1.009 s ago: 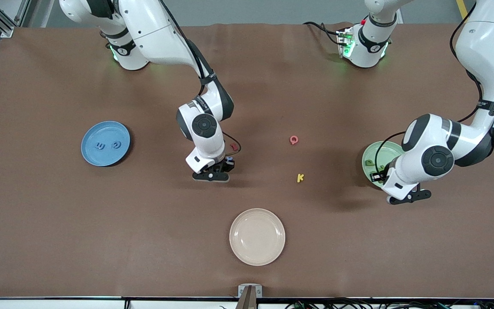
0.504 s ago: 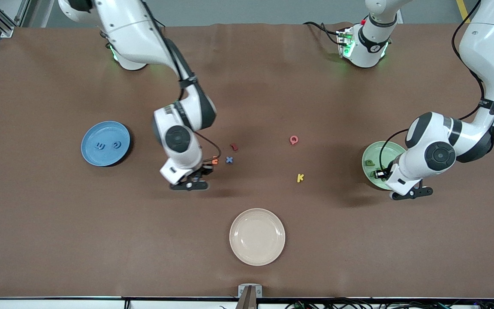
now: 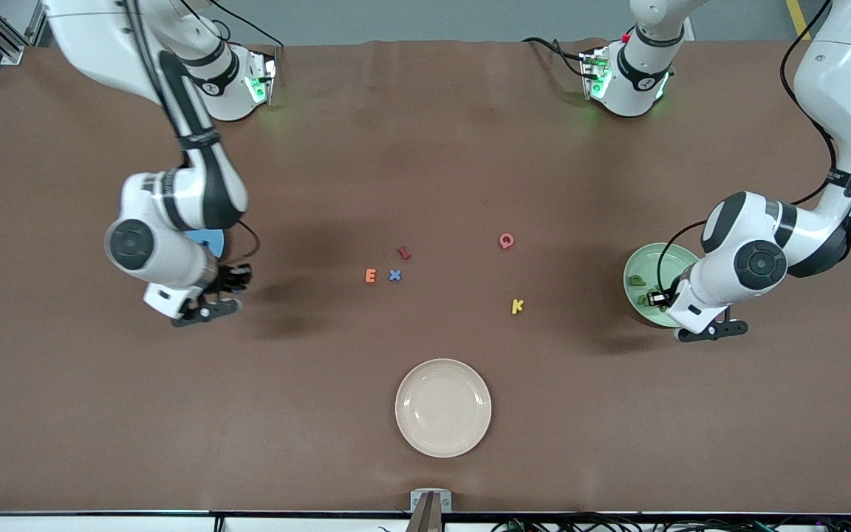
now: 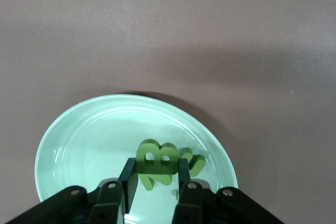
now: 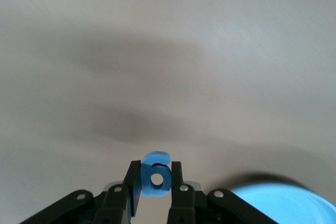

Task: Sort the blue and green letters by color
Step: 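Place the B on the green plate while the right gripper places 6 on blue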

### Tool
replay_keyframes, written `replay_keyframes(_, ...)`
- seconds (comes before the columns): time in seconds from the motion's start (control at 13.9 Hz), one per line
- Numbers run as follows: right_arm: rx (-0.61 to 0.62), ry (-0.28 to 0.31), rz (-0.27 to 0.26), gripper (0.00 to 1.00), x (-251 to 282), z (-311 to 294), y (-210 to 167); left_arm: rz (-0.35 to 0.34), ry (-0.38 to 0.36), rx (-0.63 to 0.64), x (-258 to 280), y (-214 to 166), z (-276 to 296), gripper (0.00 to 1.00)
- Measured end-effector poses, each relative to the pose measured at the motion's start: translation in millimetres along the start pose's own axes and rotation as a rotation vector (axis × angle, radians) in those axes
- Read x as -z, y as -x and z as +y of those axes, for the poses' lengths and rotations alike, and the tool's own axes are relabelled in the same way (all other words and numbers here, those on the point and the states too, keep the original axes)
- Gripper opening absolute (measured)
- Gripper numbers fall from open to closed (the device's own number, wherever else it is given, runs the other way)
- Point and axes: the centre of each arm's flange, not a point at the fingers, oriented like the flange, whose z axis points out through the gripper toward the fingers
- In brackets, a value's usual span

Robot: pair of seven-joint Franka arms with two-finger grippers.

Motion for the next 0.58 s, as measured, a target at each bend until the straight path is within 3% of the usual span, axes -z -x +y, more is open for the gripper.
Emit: replay_keyframes(0.58, 0.011, -0.113, -0.051, 0.27, -30, 105, 118, -0.013, -0.001, -0.008, -6, 6, 2, 0.35)
